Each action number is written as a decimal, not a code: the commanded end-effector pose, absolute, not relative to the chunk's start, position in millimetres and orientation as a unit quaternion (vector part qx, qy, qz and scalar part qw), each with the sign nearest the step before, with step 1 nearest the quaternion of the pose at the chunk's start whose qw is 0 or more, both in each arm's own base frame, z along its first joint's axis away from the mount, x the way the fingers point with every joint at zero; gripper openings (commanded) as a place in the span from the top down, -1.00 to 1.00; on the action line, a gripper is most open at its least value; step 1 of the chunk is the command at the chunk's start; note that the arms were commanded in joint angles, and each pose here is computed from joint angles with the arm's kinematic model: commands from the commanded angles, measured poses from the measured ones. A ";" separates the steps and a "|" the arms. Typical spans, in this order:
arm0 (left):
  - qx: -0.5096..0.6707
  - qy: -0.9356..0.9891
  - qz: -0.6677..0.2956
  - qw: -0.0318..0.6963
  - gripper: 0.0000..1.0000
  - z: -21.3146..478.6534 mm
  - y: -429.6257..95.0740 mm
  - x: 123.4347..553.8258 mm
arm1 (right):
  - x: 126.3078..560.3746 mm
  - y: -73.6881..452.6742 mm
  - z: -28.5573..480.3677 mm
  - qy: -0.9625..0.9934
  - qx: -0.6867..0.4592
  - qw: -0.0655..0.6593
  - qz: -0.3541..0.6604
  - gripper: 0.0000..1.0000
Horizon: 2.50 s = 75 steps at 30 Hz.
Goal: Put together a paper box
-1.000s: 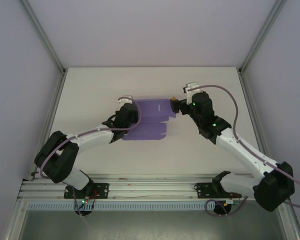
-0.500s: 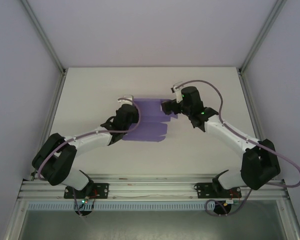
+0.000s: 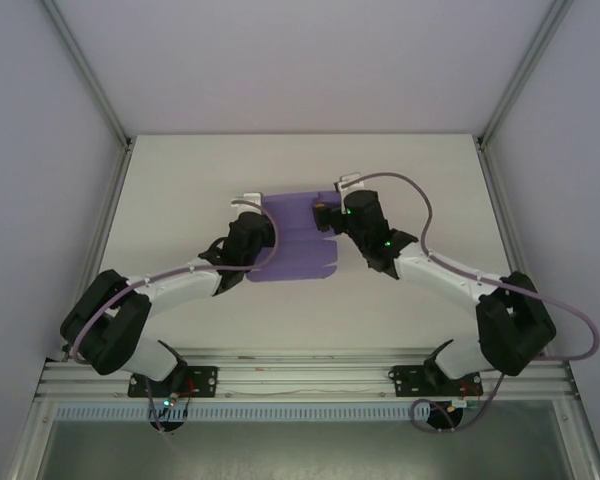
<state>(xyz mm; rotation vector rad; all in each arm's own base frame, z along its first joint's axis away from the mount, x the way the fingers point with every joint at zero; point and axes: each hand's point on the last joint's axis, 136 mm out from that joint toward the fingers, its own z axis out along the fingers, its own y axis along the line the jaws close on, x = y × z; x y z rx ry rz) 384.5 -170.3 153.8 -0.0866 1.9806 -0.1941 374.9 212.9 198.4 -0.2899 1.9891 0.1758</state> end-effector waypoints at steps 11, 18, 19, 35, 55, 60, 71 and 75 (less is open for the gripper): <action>-0.039 0.791 -0.096 0.602 1.00 195.9 -166.8 378.4 | 316.2 143.5 164.7 0.863 -0.030 0.498 0.080 -1.00; -0.038 0.794 -0.105 0.598 1.00 195.3 -171.1 379.9 | 321.5 155.0 163.4 0.861 -0.044 0.494 0.115 -1.00; -0.037 0.795 -0.105 0.597 1.00 194.6 -171.8 380.2 | 322.0 160.3 164.3 0.859 -0.051 0.494 0.125 -1.00; -0.031 0.799 -0.132 0.585 1.00 188.7 -182.2 380.5 | 344.3 222.4 188.1 0.818 -0.123 0.510 0.233 -1.00; -0.042 0.813 -0.085 0.575 1.00 173.6 -172.4 386.6 | 343.2 210.9 183.7 0.823 -0.107 0.547 0.111 -0.99; -0.043 0.816 -0.072 0.572 1.00 168.9 -167.6 384.9 | 311.5 184.5 201.4 0.818 -0.111 0.544 0.151 -1.00; -0.019 0.817 -0.084 0.570 1.00 166.9 -175.3 383.5 | 325.7 93.8 198.9 0.852 0.003 0.510 0.118 -1.00; -0.014 0.817 -0.084 0.570 1.00 167.3 -177.0 384.4 | 334.4 128.3 185.7 0.861 -0.073 0.474 0.168 -0.92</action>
